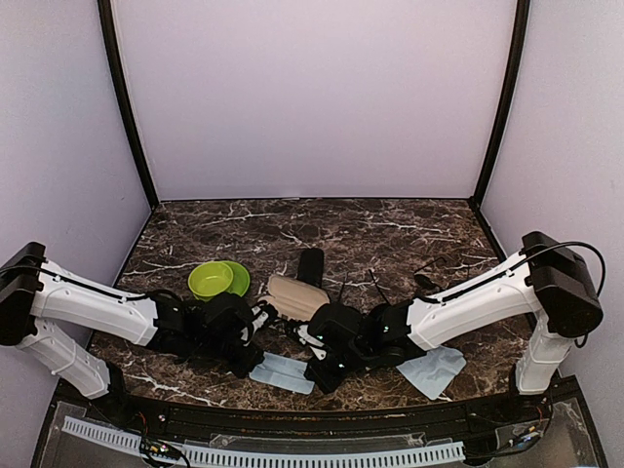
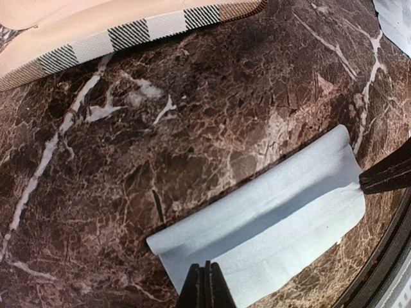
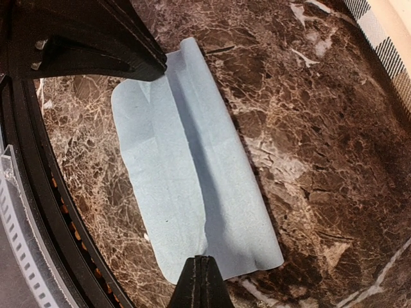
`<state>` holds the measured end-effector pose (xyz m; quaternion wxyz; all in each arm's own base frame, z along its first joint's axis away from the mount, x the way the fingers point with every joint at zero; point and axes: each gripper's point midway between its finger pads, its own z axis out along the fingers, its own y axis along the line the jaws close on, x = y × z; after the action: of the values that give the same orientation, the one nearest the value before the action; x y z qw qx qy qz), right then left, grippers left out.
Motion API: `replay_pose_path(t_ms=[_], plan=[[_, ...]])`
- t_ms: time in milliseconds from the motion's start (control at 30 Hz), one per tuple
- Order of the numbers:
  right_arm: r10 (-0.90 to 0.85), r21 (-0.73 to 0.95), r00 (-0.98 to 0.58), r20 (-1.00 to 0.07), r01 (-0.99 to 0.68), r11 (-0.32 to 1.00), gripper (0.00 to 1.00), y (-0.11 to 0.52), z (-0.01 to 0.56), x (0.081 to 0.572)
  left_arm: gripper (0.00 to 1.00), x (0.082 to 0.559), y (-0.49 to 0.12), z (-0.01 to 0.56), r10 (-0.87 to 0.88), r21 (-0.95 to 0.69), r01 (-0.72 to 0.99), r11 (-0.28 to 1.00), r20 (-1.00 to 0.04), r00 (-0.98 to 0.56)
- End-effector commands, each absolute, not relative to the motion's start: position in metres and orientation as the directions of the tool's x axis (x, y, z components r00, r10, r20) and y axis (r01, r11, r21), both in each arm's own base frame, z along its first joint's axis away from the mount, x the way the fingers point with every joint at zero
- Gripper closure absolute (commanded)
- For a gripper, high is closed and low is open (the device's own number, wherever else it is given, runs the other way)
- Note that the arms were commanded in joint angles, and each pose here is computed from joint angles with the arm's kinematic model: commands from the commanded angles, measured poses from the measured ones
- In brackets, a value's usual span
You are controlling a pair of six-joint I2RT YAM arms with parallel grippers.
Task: Organize the sunglasses
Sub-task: Fold the glasses cleaning cloth at the corner of the board.
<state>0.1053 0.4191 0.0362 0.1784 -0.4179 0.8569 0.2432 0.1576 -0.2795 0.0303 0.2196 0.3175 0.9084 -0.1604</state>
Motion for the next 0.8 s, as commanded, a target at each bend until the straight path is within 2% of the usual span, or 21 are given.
replay_pose_path(t_ms=[0,500,667,767], plan=[[-0.629,0.278,-0.579,-0.519,-0.810,0.516,1.00,0.4221,0.0392,0.0993,1.00,0.1546,-0.2736,0.0325,0.504,-0.146,0.643,0.751,-0.502,-0.703],[-0.632,0.288,-0.586,-0.507,-0.806,0.517,1.00,0.4209,0.0327,0.0970,1.00,0.1503,-0.2719,0.0242,0.514,-0.145,0.643,0.752,-0.482,-0.710],[-0.636,0.291,-0.587,-0.502,-0.807,0.514,1.00,0.4199,0.0306,0.0955,0.96,0.1493,-0.2735,0.0230,0.519,-0.145,0.645,0.750,-0.477,-0.710],[-0.639,0.295,-0.584,-0.501,-0.809,0.508,0.95,0.4204,0.0308,0.0944,0.92,0.1492,-0.2741,0.0241,0.520,-0.144,0.647,0.749,-0.478,-0.708]])
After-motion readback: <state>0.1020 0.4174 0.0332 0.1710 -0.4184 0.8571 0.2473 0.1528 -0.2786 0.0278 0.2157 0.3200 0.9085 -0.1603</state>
